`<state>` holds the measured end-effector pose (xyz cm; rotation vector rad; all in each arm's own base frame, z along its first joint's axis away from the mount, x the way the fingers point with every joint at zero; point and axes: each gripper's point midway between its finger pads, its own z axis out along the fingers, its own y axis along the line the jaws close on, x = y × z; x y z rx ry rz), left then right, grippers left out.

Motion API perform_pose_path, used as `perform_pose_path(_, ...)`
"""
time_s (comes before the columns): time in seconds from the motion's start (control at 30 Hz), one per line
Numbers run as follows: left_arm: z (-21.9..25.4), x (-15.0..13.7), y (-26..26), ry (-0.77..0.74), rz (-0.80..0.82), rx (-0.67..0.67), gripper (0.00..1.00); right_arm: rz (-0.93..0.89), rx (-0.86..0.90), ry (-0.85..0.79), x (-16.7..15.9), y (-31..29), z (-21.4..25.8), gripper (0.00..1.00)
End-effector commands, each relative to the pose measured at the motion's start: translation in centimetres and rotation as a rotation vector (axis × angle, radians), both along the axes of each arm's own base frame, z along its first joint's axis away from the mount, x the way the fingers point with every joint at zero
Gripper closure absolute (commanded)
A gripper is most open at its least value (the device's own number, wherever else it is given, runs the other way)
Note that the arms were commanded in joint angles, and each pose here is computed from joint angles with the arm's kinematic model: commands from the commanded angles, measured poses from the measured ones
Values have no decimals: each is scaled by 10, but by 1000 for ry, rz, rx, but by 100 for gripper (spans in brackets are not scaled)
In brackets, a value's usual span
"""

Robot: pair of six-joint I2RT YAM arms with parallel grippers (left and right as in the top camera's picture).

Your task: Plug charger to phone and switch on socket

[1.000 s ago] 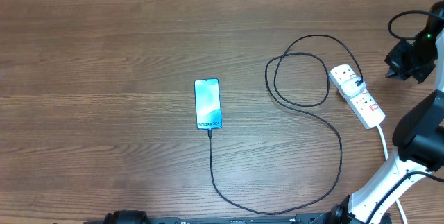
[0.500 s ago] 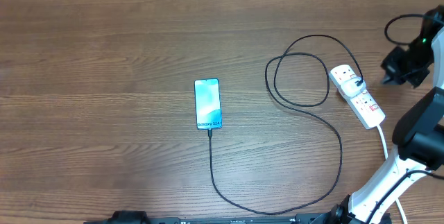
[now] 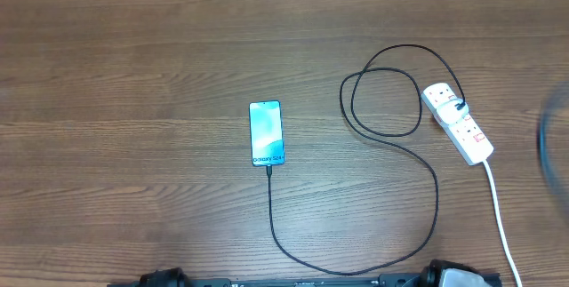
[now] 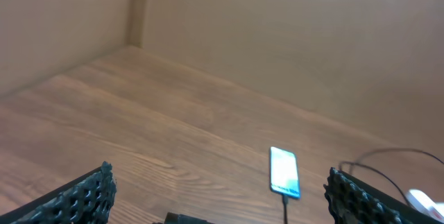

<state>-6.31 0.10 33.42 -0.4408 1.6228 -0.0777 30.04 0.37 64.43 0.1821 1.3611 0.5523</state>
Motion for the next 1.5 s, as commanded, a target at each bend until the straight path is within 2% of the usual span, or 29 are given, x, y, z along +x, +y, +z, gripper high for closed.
perform_pose_path(0.0,0,-1,-2,-12,35,-11,0,-9,-76,-10,-7,8,-3,92)
perform_pose_path(0.2,0,-1,3,-11,-40,-12,0,-20,-187,94,-25,13,-33,90)
perform_pose_path(0.4,0,-1,8,-11,-121,-12,0,-14,-180,153,-42,16,-60,92)
perform_pose_path(0.6,0,-1,8,-11,-121,-12,0,-14,-179,158,-61,19,-92,90)
perform_pose_path(0.8,2,-1,7,-19,-125,-11,0,-19,-184,126,-81,22,-105,85)
perform_pose_path(0.97,22,7,29,-92,0,7,0,-21,-187,106,-90,23,-101,85)
perform_pose_path(1.1,27,40,29,-70,-14,99,0,-21,-187,108,-90,23,-101,83)
perform_pose_path(1.27,14,101,8,-11,-159,227,0,-21,-187,99,-94,24,-100,82)
perform_pose_path(1.47,-13,181,-8,-19,-264,234,0,-23,-188,73,-104,26,-95,81)
